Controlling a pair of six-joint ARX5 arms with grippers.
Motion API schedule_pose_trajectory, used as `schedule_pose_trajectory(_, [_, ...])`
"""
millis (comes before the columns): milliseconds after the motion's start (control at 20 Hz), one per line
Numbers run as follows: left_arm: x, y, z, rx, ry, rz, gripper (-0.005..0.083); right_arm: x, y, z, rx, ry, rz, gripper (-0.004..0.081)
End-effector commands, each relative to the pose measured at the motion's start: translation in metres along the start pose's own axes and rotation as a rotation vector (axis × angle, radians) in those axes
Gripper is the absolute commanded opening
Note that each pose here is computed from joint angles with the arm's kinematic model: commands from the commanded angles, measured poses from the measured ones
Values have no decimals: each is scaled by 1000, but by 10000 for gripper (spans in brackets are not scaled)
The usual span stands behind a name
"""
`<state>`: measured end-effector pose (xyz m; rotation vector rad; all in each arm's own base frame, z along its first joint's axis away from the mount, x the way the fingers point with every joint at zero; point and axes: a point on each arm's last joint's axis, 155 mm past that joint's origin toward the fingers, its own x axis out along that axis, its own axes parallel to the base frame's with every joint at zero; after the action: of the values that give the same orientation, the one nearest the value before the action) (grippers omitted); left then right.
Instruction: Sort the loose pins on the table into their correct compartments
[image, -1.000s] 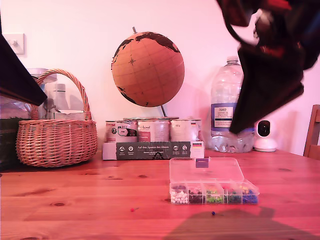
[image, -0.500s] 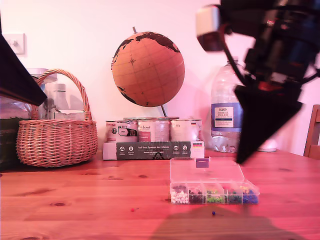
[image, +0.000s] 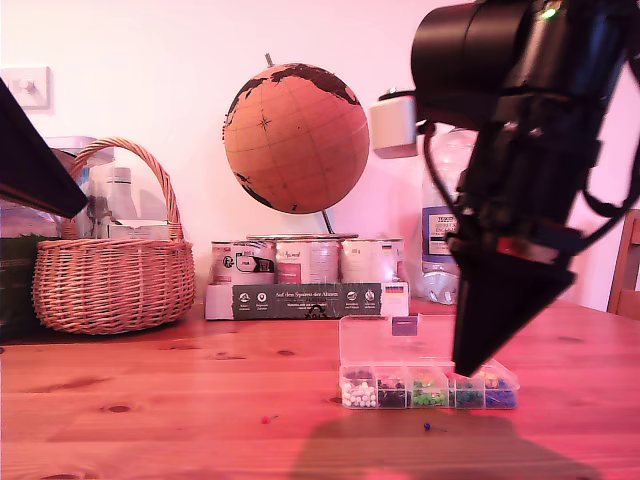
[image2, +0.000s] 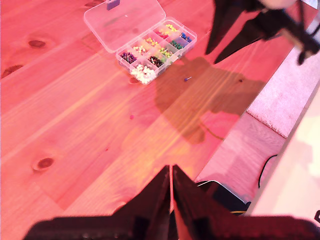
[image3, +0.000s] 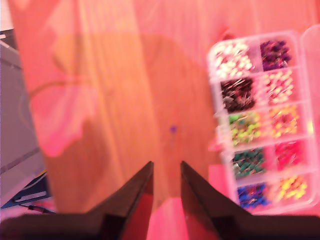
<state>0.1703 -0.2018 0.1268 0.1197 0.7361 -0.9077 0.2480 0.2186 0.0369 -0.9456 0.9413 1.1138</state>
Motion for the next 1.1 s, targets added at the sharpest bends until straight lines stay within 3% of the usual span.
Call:
schedule_pose_trajectory(0, [-1,-1,5,-1,-9,-3,-24,7,-4,4,-7,5,7,184])
schedule_pose_trajectory(350, [-1,0,5,0,-10,1,-24,19,-7,14,-1,-1,41,184])
schedule_pose_trajectory(1050, [1,2,5,-1,-6,8,-24,39,6,7,7,39,112,184])
